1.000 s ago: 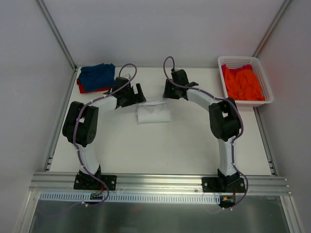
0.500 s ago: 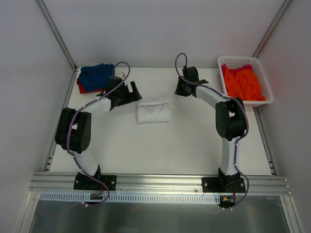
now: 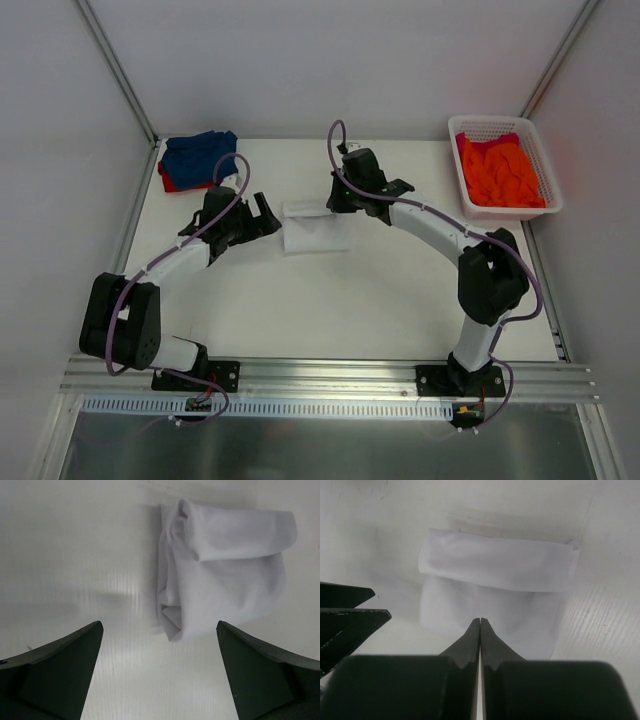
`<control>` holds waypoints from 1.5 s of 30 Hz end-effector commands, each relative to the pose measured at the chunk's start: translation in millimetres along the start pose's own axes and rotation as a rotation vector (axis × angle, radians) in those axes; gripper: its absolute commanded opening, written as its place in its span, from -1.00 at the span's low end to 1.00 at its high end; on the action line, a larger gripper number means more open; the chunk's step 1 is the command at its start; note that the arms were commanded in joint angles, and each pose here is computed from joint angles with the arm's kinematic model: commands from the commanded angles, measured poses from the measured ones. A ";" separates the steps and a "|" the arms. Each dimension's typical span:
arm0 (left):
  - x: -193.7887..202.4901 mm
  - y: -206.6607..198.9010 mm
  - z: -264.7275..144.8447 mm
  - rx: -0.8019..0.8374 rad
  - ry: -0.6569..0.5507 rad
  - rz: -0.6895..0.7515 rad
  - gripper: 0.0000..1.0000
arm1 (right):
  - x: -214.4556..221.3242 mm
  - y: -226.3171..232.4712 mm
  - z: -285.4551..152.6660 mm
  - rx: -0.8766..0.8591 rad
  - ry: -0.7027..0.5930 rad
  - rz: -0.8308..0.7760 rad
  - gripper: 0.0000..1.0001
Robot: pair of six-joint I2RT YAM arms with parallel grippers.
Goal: Fold and stack the t-shirts
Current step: Fold the tshirt
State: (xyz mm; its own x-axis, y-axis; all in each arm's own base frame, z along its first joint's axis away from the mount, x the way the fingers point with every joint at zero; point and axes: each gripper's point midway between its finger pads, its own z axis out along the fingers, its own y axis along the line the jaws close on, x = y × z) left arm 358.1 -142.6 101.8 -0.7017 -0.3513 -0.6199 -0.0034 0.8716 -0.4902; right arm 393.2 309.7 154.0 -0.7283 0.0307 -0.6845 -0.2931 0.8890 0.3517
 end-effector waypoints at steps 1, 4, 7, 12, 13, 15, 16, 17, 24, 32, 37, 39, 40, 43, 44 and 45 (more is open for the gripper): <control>5.5 3.4 -13.6 0.006 -0.025 -0.039 0.98 | 2.6 1.9 -0.1 0.015 0.005 -0.014 -0.99; 13.3 5.7 -22.5 0.009 -0.032 -0.046 0.98 | 4.8 4.1 7.1 0.009 0.013 -0.010 -1.00; 16.0 8.0 -28.5 0.008 -0.043 -0.049 0.98 | 12.8 9.4 17.8 -0.022 0.045 -0.001 -0.99; 20.2 9.0 -31.9 0.011 -0.043 -0.046 0.98 | 26.6 10.8 39.2 -0.034 0.093 0.012 -0.99; 20.2 9.6 -32.1 0.010 -0.044 -0.047 0.98 | 27.4 10.8 41.6 -0.034 0.095 0.013 -0.99; 21.6 10.1 -32.2 0.008 -0.041 -0.046 0.98 | 31.4 10.4 47.4 -0.034 0.104 0.016 -0.99; 21.2 10.8 -31.9 0.006 -0.043 -0.049 0.98 | 31.8 10.2 49.0 -0.034 0.104 0.016 -0.99; 21.5 10.3 -32.2 0.007 -0.042 -0.048 0.98 | 30.5 10.4 50.4 -0.035 0.102 0.018 -0.99; 22.5 10.0 -29.9 0.011 -0.031 -0.045 0.98 | 29.8 11.6 67.2 -0.038 0.112 0.005 -0.99; 25.2 11.3 -28.8 0.009 -0.023 -0.035 0.98 | 25.9 9.3 103.4 -0.045 0.122 0.012 -0.99; 25.8 10.4 -29.2 0.015 -0.021 -0.034 0.98 | 3.3 -4.3 113.8 -0.018 0.075 0.033 -0.99; 27.1 10.2 -28.9 0.017 -0.016 -0.038 0.98 | -18.2 -15.1 113.1 0.008 0.028 0.047 -0.99; 27.6 10.2 -28.7 0.018 -0.014 -0.038 0.98 | -30.8 -19.2 111.5 0.021 0.001 0.053 -0.99; 27.4 8.9 -29.7 0.023 -0.014 -0.041 0.98 | -51.1 -38.2 104.7 0.063 -0.034 0.066 -0.99; 27.3 8.1 -30.5 0.028 -0.015 -0.040 0.98 | -55.3 -45.6 102.2 0.075 -0.037 0.070 -0.99; 26.3 7.3 -31.2 0.032 -0.017 -0.042 0.98 | -57.6 -49.9 99.8 0.086 -0.038 0.068 -0.99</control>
State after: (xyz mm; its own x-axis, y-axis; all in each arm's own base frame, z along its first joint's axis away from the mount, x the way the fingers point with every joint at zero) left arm 316.8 -133.5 94.3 -0.6988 -0.3884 -0.6007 -0.0306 0.8552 -0.5174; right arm 491.2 327.2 75.7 -0.7731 0.0762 -0.6297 -0.2056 0.9090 0.3625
